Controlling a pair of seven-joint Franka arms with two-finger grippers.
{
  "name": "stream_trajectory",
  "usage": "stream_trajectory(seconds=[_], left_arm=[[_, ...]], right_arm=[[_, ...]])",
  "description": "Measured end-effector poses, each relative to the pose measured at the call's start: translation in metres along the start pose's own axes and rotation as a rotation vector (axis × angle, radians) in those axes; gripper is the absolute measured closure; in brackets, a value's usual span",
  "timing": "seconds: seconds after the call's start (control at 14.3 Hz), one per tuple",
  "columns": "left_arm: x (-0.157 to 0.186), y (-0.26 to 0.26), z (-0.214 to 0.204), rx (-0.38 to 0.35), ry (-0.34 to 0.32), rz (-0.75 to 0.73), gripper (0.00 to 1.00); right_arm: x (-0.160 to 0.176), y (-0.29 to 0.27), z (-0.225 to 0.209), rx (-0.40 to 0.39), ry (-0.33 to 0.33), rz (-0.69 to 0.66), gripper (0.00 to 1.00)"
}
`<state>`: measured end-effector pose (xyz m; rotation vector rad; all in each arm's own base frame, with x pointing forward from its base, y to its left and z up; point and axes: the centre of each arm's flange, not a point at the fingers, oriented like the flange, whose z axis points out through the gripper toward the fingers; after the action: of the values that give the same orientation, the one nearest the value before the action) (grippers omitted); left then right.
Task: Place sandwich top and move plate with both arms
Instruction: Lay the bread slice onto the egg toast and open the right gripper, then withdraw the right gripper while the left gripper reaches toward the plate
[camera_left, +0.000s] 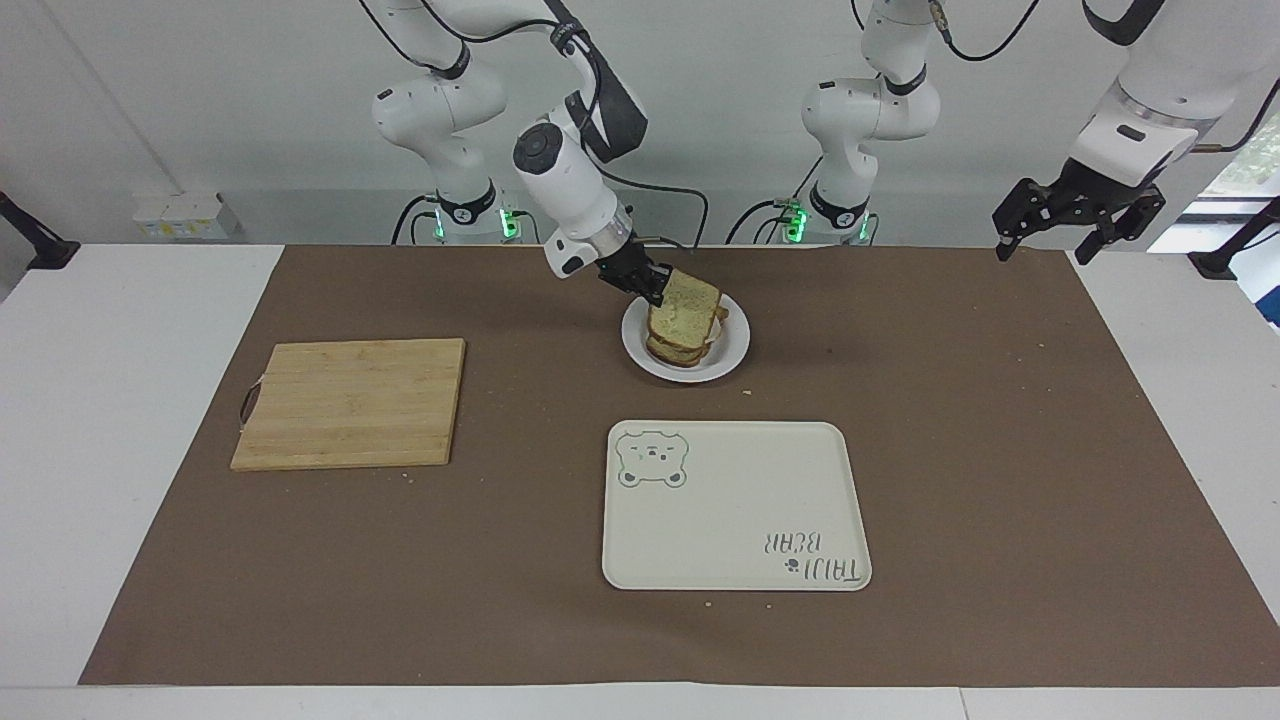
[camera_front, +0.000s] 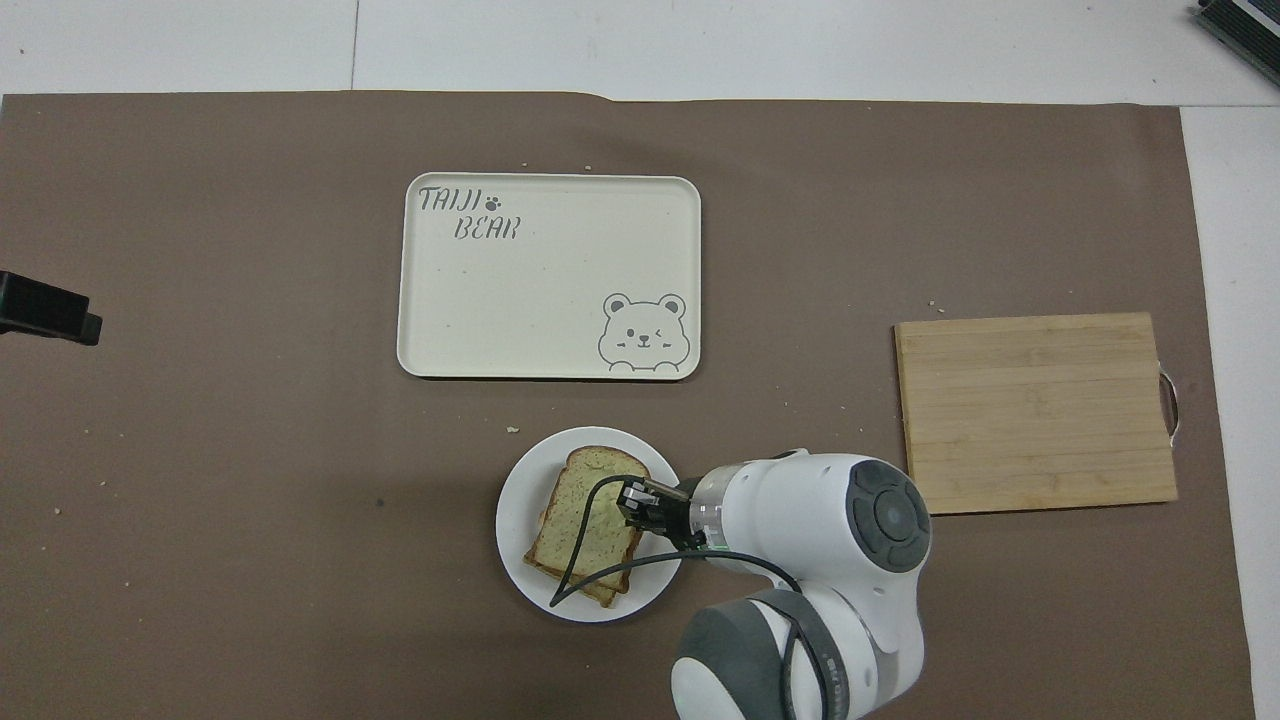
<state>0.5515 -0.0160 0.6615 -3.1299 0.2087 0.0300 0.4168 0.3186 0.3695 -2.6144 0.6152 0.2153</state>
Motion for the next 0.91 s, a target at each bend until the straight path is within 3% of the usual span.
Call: stream_trajectory(seconds=[0.14,0.35,0.63,0.91], left_arm=[[0.000,0.000,0.000,0.000,0.000,0.000,0.00],[0.000,0.000,0.000,0.000,0.000,0.000,0.00],[0.000,0.000,0.000,0.000,0.000,0.000,0.00],[0.000,0.000,0.000,-0.001,-0.003,0.000,0.00]], right_arm=[[0.006,0.007,0.026,0.016,0.008,0.056,0.95],[0.008,0.008,0.046,0.013,0.012,0.092,0.85],[0.022,0.000,-0.023,0.047,-0.007,0.098,0.46],[0.055,0.018,-0.127,-0.073,0.028,0.020,0.02]])
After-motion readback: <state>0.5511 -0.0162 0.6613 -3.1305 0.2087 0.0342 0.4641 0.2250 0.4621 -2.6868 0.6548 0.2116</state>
